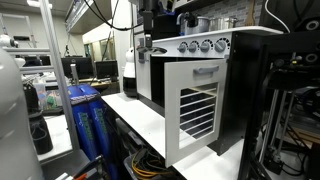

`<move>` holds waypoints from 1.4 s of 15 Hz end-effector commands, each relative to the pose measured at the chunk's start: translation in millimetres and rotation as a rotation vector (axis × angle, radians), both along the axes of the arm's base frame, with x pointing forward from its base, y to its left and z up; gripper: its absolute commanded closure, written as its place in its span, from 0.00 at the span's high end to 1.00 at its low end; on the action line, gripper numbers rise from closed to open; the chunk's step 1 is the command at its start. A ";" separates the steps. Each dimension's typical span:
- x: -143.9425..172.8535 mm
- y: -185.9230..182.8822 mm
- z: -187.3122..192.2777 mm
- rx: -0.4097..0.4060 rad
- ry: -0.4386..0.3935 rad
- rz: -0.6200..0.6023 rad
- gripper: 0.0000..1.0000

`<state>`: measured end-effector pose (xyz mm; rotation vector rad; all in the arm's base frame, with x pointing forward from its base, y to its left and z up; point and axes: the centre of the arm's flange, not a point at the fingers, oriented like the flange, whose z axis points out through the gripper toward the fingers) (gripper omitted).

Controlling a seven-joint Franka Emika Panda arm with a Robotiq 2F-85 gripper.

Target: Open the kitchen cabinet, take the lid off the silver pot and put it in the kitchen cabinet

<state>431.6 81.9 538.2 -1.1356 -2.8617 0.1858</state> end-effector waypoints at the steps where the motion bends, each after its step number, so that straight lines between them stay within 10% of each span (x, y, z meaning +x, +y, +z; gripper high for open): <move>1: 0.0 0.0 -0.1 0.000 0.000 0.000 0.69; 5: 0.1 0.0 -0.5 0.000 -0.001 0.000 0.69; 6: 0.1 0.0 -0.5 0.000 -0.001 0.000 0.44; 21: -45.9 57.9 -86.8 -0.197 0.055 0.199 0.44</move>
